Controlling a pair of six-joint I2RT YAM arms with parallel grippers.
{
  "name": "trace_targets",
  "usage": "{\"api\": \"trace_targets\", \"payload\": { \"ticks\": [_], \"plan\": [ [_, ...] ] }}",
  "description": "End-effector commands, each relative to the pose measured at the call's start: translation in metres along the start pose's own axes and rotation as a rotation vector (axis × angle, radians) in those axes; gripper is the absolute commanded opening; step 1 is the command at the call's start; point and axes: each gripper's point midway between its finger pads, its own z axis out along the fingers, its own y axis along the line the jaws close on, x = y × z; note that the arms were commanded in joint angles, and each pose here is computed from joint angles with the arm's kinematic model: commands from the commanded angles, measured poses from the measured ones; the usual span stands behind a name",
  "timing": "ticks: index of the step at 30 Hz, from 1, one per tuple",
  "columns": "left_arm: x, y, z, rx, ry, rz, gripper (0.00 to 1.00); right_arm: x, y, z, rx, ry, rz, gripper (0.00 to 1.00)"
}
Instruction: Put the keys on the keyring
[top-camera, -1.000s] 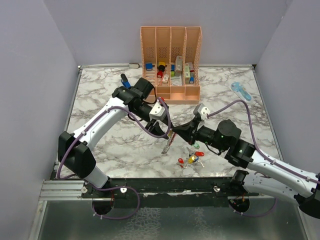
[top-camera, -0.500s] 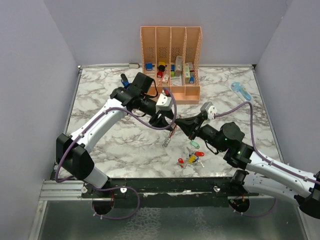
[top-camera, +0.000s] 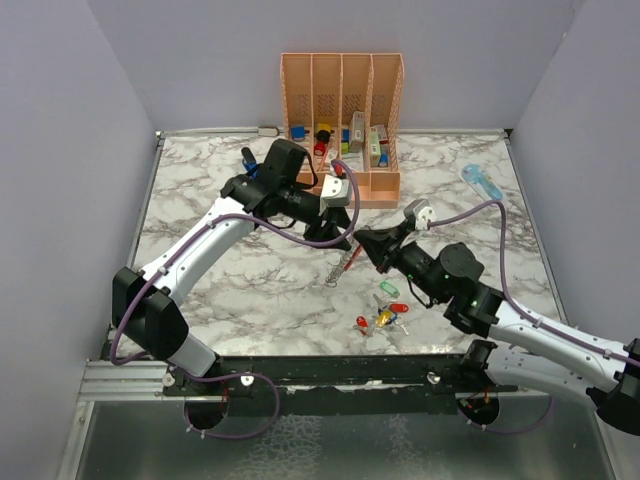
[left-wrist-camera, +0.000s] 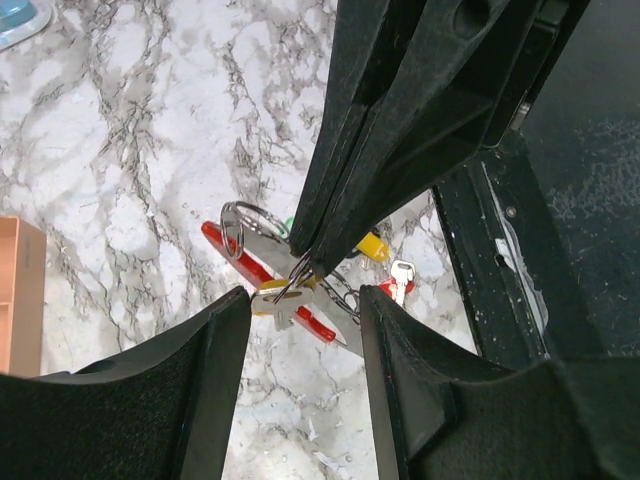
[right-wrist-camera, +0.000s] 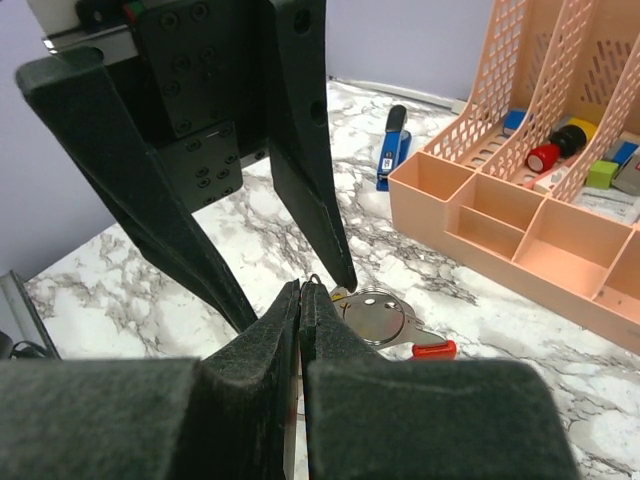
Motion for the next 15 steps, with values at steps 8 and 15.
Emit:
{"api": "trace_targets", "payload": {
  "ticks": [8,15],
  "plan": [
    [-0.008,-0.005,-0.002,0.000,-0.018,0.063,0.51,-0.028,-0.008,0.016,0.112,-0.013,0.115,0.01],
    [0.004,-0.005,-0.005,-0.005,0.027,0.148,0.50,-0.026,-0.014,0.018,0.176,0.036,0.182,0.01]
  ]
}}
